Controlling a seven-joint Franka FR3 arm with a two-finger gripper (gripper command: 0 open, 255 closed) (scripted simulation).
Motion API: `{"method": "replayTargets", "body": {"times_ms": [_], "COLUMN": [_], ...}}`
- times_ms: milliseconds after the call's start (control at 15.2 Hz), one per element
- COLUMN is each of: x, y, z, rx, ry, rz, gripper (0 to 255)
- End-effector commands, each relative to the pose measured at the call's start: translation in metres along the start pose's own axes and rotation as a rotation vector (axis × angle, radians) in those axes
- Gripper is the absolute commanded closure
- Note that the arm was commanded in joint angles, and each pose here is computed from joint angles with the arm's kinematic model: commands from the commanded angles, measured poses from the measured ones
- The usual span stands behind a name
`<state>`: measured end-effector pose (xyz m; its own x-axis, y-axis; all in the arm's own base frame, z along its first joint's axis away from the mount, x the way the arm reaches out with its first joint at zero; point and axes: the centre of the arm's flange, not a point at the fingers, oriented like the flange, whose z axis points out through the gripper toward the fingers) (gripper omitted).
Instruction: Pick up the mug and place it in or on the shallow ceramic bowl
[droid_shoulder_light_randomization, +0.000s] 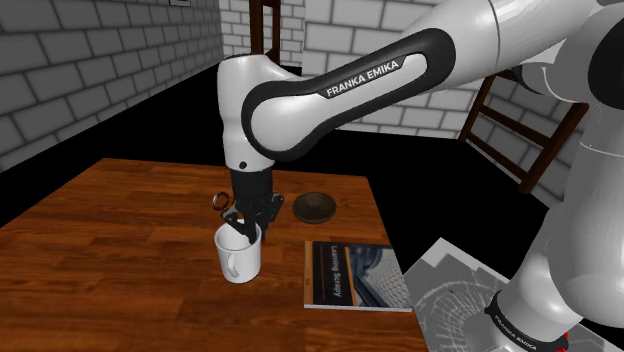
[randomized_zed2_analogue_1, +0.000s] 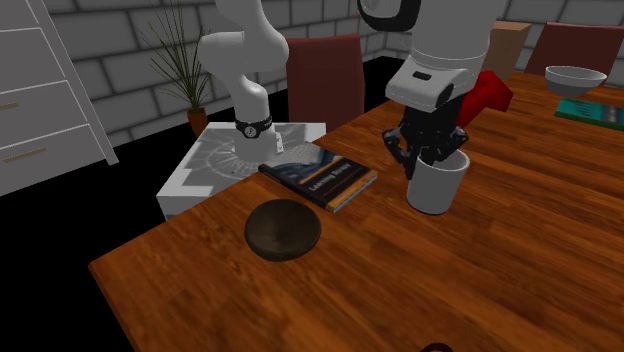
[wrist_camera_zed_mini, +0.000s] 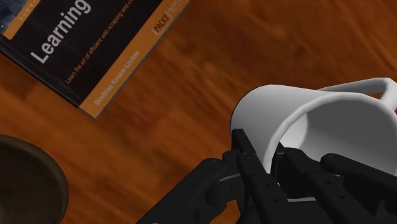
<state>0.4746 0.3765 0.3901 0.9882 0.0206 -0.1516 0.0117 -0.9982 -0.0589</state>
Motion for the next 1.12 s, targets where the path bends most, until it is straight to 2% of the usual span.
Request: {"method": "replayTargets", "body": {"times_ms": [0, 858, 1056], "x": [-0.002, -0.012, -0.006], "y": [0.0, -0.004, 0.035], "z": [-0.011, -0.078, -0.085], "rx": [0.0, 0.0, 0.0], "ry": [0.0, 0.0, 0.0], "rz": [0.0, 0.0, 0.0], "gripper": [255, 255, 255]}}
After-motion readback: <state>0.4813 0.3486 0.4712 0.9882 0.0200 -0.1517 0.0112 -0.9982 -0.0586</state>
